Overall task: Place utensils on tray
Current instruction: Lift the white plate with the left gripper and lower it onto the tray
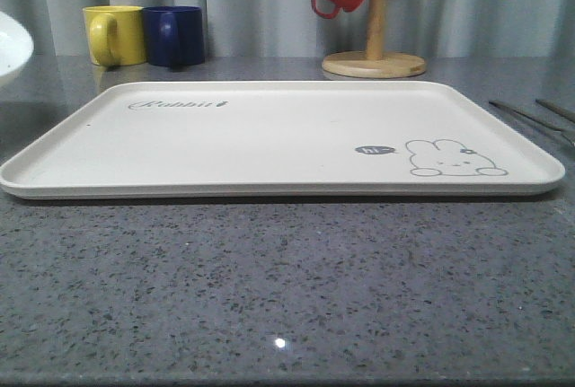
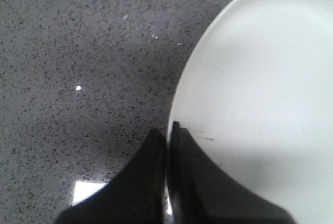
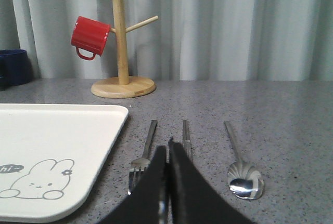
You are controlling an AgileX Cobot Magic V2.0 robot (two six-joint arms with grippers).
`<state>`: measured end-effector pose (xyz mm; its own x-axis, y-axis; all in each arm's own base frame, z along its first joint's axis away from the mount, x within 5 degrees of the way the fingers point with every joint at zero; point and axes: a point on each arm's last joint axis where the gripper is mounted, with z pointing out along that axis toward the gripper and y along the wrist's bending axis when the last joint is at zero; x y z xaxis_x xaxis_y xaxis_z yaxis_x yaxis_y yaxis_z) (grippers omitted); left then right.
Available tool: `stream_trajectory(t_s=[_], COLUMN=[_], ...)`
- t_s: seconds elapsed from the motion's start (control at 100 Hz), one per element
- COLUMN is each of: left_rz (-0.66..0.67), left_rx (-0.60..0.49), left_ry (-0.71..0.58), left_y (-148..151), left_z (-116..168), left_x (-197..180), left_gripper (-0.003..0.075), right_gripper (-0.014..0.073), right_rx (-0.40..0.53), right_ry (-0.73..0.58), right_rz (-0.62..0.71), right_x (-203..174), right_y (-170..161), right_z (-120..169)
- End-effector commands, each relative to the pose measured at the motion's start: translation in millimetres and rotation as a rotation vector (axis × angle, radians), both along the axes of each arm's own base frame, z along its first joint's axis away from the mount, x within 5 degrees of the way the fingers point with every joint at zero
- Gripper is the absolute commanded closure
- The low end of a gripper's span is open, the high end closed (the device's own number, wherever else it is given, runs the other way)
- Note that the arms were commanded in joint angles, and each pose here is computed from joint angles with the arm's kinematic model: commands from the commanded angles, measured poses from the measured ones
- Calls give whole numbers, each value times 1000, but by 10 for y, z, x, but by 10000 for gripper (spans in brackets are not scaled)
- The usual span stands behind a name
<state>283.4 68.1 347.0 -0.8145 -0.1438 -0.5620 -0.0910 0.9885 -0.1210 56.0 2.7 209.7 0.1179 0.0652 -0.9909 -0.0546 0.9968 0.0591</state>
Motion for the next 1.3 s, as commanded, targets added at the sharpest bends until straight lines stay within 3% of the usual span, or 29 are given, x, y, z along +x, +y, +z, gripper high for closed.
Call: stream_trajectory(t_s=[0.0,0.11,0.34,0.73,1.05,1.29], left_rz=[-41,-104,-265,-471,-494,-494], left_rx=[-51,-130,-176,-222,-231,-230], left_ry=[-132,-150,-131,8,129,143], left_y=[-127,-292,-774,-1599,-1745,-1747], left_z=[270,302,288,-110,-517,-566], left_x=[-75,-31,226,790,979,997], left_gripper=[739,739,740,740,739,738], right_gripper=[664,664,664,664,664,664], right_rx=[-1,-1,-1,-1,-1,-1], right_ry=[-99,-99,-99,-99,-99,-99], right_rz=[-5,-5,-5,-5,-5,-5], right_x=[-28,-28,-28,-28,-28,-28], right_y=[-2,-2,-2,-2,-2,-2], right_z=[77,77,77,77,77,77])
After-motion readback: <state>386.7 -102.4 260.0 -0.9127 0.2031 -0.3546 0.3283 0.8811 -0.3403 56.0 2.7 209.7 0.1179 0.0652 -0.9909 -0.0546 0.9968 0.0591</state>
